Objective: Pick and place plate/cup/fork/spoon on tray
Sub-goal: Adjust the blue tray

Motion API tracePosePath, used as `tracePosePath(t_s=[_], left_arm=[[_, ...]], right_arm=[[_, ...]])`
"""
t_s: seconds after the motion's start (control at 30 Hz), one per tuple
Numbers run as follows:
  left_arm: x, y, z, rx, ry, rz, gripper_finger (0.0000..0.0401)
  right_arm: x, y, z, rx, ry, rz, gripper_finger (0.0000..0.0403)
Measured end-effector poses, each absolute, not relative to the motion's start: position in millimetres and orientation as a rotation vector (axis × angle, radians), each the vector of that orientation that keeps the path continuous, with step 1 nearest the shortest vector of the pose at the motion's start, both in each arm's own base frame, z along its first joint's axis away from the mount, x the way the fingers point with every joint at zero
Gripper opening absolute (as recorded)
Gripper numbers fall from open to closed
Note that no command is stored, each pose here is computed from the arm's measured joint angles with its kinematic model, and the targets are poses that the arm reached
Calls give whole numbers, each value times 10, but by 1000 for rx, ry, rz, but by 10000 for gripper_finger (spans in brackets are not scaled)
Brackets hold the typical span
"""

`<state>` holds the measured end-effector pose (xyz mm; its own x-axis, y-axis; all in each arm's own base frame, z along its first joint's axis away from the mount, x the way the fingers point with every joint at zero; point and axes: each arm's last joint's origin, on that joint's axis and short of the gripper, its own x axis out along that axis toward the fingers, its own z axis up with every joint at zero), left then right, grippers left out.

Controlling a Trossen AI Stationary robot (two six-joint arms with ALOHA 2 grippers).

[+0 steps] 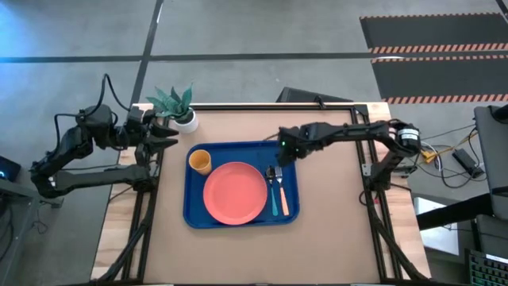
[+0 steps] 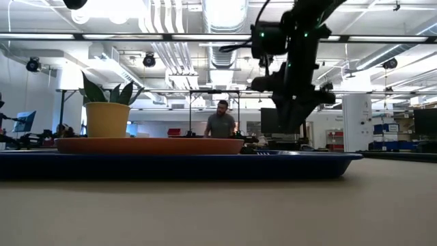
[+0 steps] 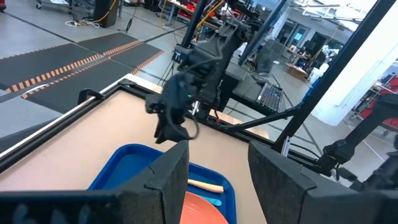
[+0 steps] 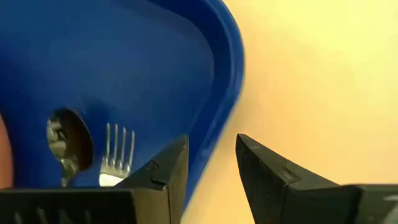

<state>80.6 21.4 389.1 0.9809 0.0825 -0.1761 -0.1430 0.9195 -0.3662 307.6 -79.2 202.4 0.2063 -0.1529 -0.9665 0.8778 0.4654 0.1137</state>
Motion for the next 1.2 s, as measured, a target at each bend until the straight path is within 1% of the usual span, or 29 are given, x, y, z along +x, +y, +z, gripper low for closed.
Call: tracePosePath(t_s=[0.1,0.17,0.27,0.4,0.53,0.77,1.2], left_arm=[[807,215,3890,-388,159,116,149],[807,215,3890,-388,159,117,149],[807,215,3890,-389,160,117,149],[807,215,3890,-389,159,117,149],[811,216,3889,-390,161,117,149],[814,217,3889,-391,162,117,149],[814,217,3888,-391,162,117,149]], right_arm=[[3078,-927,1962,835,1083,-786,122],[3046,-976,1912,838,1081,-789,123],[2984,-1013,1830,828,1104,-795,123],[2893,-1030,1709,869,1150,-774,123],[2837,-1035,1607,896,1153,-759,122],[2894,-1061,1590,903,1067,-716,118],[2871,-1173,1561,920,1012,-723,116]])
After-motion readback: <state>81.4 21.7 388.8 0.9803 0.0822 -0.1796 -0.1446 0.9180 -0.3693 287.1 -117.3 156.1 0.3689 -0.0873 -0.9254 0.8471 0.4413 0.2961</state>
